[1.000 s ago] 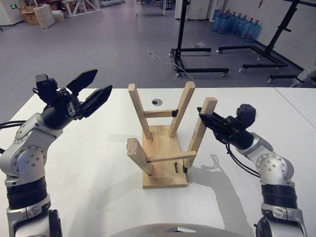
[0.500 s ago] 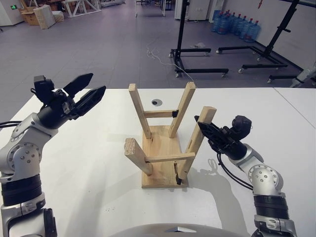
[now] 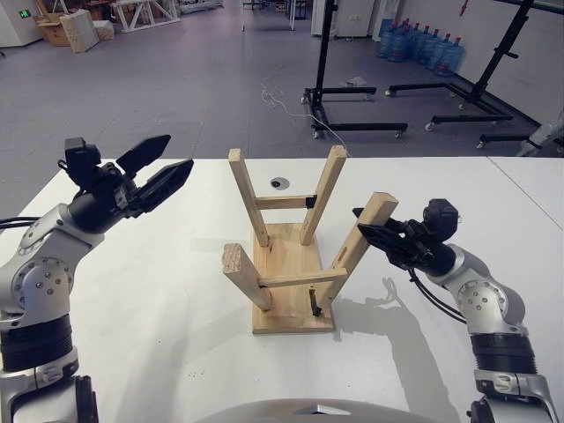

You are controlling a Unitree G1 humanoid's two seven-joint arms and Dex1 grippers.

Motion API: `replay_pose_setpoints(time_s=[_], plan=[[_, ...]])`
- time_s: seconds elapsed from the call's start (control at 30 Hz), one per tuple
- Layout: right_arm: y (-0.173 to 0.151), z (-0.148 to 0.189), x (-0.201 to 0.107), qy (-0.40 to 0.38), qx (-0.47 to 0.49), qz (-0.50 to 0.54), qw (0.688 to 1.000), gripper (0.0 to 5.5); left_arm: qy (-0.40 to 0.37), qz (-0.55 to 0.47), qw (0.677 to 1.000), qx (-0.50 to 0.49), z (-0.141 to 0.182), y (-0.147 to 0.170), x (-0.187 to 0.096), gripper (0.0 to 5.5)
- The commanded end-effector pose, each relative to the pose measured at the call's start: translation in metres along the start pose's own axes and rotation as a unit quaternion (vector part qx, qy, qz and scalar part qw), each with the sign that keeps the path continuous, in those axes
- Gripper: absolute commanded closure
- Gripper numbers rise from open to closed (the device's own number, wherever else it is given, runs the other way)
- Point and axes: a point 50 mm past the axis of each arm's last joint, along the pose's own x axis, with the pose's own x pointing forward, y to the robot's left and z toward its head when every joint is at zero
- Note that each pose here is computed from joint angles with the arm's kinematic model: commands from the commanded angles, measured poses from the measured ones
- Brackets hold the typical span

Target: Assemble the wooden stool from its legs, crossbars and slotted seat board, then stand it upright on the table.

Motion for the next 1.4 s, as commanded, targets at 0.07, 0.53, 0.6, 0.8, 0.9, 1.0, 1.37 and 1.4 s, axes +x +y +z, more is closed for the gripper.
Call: replay_pose_setpoints(time_s=[0.07,0.53,0.6,0.8,0.9,1.0,1.37,1.4], plan=[[0.003,-0.007,-0.006,0.085,-0.026,-0.014,0.996,3.46,0.006,0.008,1.0,0.0,-0.001,-0.002,-0.004,0.1],[0.012,-0.014,-0.009,0.151,-0.071,0.023,0.986,3.46,0.01,0.012,1.0,-0.003,-0.004,-0.003,-0.009,0.1],[0.01,-0.01,-0.012,0.16,-0.066,0.028,0.985,3.46,0.01,0.011,1.0,-0.002,-0.004,-0.002,-0.009,0.1],[0.008,-0.01,-0.023,0.17,-0.052,0.017,0.984,3.46,0.011,0.01,1.0,-0.002,-0.006,-0.003,-0.009,0.1],[0.011,-0.008,-0.016,0.164,-0.064,0.028,0.984,3.46,0.012,0.012,1.0,-0.002,-0.006,-0.004,-0.01,0.1],[0.011,-0.003,-0.01,0.151,-0.081,0.035,0.985,3.46,0.011,0.014,1.0,-0.002,-0.007,-0.005,-0.01,0.1],[0.015,0.0,-0.003,0.141,-0.095,0.05,0.984,3.46,0.013,-0.072,0.997,0.035,0.009,-0.043,-0.014,0.1],[0.015,0.0,-0.003,0.141,-0.095,0.05,0.984,3.46,0.028,-0.08,0.996,0.024,0.003,-0.046,-0.016,0.1]])
